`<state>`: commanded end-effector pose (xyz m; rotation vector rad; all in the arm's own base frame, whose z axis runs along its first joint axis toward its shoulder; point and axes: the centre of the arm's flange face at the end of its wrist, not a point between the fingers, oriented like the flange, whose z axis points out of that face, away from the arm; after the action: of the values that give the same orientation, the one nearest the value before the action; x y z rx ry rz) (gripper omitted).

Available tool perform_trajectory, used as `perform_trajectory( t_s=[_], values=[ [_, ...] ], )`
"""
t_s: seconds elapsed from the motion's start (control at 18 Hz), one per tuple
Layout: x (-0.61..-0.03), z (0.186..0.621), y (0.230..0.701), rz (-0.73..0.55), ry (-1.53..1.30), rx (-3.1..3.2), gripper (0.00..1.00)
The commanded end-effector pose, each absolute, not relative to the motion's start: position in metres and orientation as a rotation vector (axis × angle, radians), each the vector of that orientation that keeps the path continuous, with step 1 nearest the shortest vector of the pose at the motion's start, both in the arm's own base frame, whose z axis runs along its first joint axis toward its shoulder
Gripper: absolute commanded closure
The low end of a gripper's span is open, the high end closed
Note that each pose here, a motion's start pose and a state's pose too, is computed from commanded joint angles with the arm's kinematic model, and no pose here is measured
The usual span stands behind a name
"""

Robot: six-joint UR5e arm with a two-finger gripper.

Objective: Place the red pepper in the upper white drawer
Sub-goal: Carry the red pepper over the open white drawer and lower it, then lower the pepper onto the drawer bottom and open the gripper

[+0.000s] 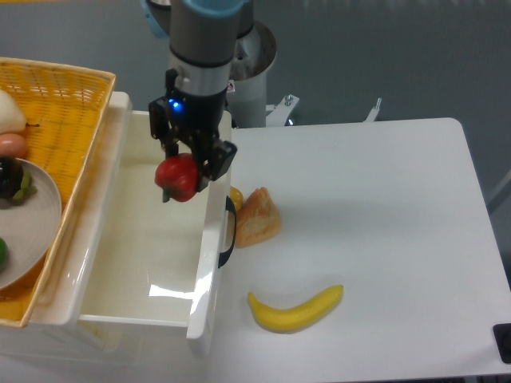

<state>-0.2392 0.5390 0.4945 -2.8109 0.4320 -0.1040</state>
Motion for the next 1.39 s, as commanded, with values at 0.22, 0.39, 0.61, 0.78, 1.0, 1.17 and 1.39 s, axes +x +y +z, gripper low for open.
perform_trajectory(
  t_s=[0.22, 0.39, 0.61, 0.78, 1.0, 1.17, 1.39],
  values=[
    [-0.237, 0.478, 0.548, -0.133, 0.492, -2.823, 0.77],
    [-0.235, 0.471, 0.549, -0.145, 0.497, -2.831, 0.77],
    [-0.236, 0.454, 0.556, -0.175, 0.504, -2.846, 0.77],
    [-0.236, 0.440, 0.563, -0.194, 0.516, -2.863, 0.77],
    [-0.238, 0.424, 0.569, -0.216, 0.524, -2.884, 0.77],
    [-0.234, 0.417, 0.574, -0.225, 0.537, -2.896, 0.77],
    [-0.229, 0.406, 0.579, -0.221, 0.565, -2.924, 0.77]
  ],
)
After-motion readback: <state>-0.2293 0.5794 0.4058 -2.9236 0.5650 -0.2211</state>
